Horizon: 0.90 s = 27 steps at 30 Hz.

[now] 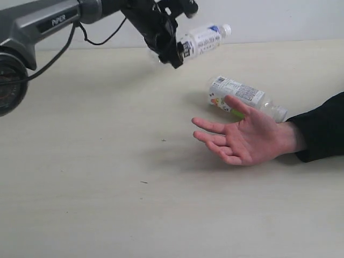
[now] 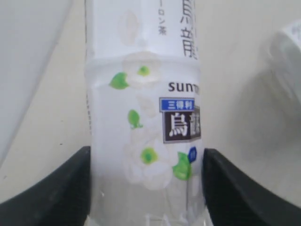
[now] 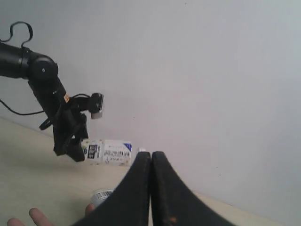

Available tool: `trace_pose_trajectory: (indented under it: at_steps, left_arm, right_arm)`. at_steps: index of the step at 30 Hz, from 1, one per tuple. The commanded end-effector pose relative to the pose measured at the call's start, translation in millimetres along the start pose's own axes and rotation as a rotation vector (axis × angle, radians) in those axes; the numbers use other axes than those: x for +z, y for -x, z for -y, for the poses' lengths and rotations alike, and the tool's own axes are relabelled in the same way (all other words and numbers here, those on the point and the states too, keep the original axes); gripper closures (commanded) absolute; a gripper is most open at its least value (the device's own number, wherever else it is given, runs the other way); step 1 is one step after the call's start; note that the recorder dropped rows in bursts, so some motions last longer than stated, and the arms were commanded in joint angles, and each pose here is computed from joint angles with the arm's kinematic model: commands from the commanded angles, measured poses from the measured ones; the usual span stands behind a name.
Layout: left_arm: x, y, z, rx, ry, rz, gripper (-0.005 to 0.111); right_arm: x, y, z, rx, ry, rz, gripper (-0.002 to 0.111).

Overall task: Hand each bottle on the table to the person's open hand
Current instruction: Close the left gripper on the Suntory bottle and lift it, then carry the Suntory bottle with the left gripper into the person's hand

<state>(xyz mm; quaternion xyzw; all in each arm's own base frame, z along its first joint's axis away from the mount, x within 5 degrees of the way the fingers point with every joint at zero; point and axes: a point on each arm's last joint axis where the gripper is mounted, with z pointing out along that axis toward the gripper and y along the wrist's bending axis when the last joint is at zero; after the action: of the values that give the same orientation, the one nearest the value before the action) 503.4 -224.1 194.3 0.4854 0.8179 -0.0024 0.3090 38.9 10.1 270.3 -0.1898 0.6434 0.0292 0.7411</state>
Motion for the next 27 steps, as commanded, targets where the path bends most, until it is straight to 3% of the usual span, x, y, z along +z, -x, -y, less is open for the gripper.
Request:
trace_pose_trajectory:
  at_steps: [1, 5, 8, 12, 15, 23, 24, 27]
  left_arm:
    - [-43, 17, -12.3, -0.196, 0.079, 0.053, 0.107]
    - [-67, 23, -13.8, -0.435, 0.071, 0.058, 0.107]
    - [-77, 22, -8.9, -0.538, 0.04, 0.004, 0.107]
    - [-90, 23, 7.4, -0.586, -0.004, -0.105, 0.107]
    - [-104, 30, 20.0, -0.602, 0.053, -0.143, 0.107]
    - [-125, 53, 88.0, -0.636, 0.161, -0.08, 0.107]
    - [-129, 55, 107.7, -0.661, 0.161, -0.045, 0.107]
    - [-128, 52, 135.2, -0.724, 0.12, 0.01, 0.107]
  right_arm:
    - [0, -1, 0, -0.002, 0.001, 0.003, 0.108]
    - [0, -1, 0, -0.002, 0.001, 0.003, 0.108]
    - [0, -1, 0, -0.002, 0.001, 0.003, 0.108]
    - [0, -1, 0, -0.002, 0.001, 0.003, 0.108]
    - [0, -1, 0, -0.002, 0.001, 0.003, 0.108]
    - [0, -1, 0, -0.002, 0.001, 0.003, 0.108]
    - [0, -1, 0, -0.002, 0.001, 0.003, 0.108]
    - [0, -1, 0, -0.002, 0.001, 0.003, 0.108]
